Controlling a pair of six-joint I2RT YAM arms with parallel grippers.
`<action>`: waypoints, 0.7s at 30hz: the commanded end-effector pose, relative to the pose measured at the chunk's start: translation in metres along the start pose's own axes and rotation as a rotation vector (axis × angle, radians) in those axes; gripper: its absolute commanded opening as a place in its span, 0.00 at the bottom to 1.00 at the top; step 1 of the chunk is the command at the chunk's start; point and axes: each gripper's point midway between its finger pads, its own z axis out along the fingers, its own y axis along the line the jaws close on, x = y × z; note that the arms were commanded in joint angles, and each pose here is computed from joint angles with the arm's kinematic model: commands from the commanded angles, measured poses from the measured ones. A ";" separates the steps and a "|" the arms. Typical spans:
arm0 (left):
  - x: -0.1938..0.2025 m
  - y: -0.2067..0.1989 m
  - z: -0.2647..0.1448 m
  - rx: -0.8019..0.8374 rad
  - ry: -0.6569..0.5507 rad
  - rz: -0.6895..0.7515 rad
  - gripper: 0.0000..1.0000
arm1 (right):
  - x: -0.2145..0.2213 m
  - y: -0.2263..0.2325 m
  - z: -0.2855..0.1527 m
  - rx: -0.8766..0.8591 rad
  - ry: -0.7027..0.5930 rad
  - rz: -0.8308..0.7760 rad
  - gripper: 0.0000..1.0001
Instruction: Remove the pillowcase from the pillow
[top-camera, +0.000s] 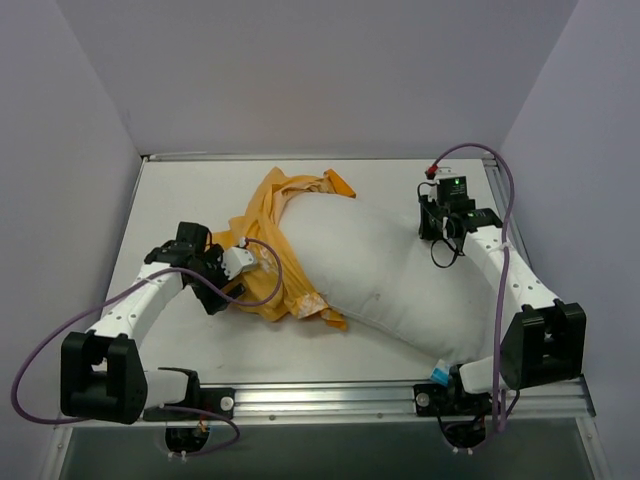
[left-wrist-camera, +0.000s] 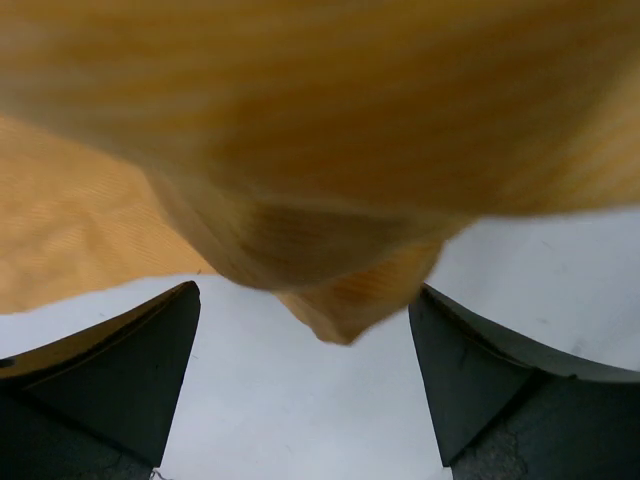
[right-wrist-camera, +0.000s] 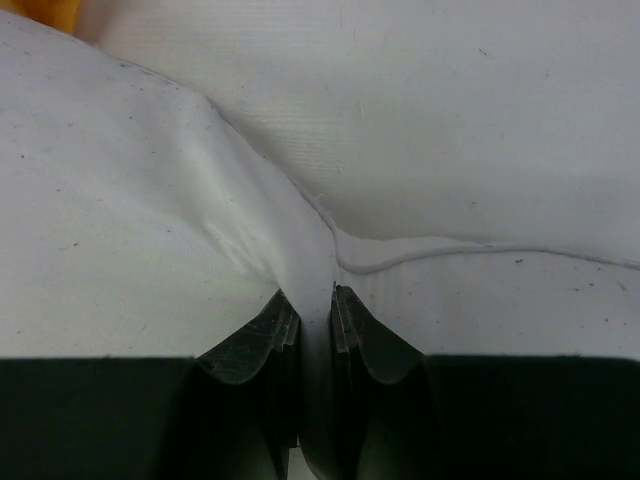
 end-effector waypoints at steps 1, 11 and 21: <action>-0.038 0.049 0.005 -0.243 -0.150 0.133 0.94 | -0.024 -0.015 -0.004 0.063 -0.071 0.005 0.00; -0.058 0.083 0.028 -0.364 -0.251 0.011 0.55 | -0.020 -0.021 0.004 0.085 -0.051 0.007 0.00; 0.019 0.207 -0.178 -0.915 -0.424 -0.456 0.02 | -0.011 -0.069 0.012 0.239 -0.024 0.051 0.00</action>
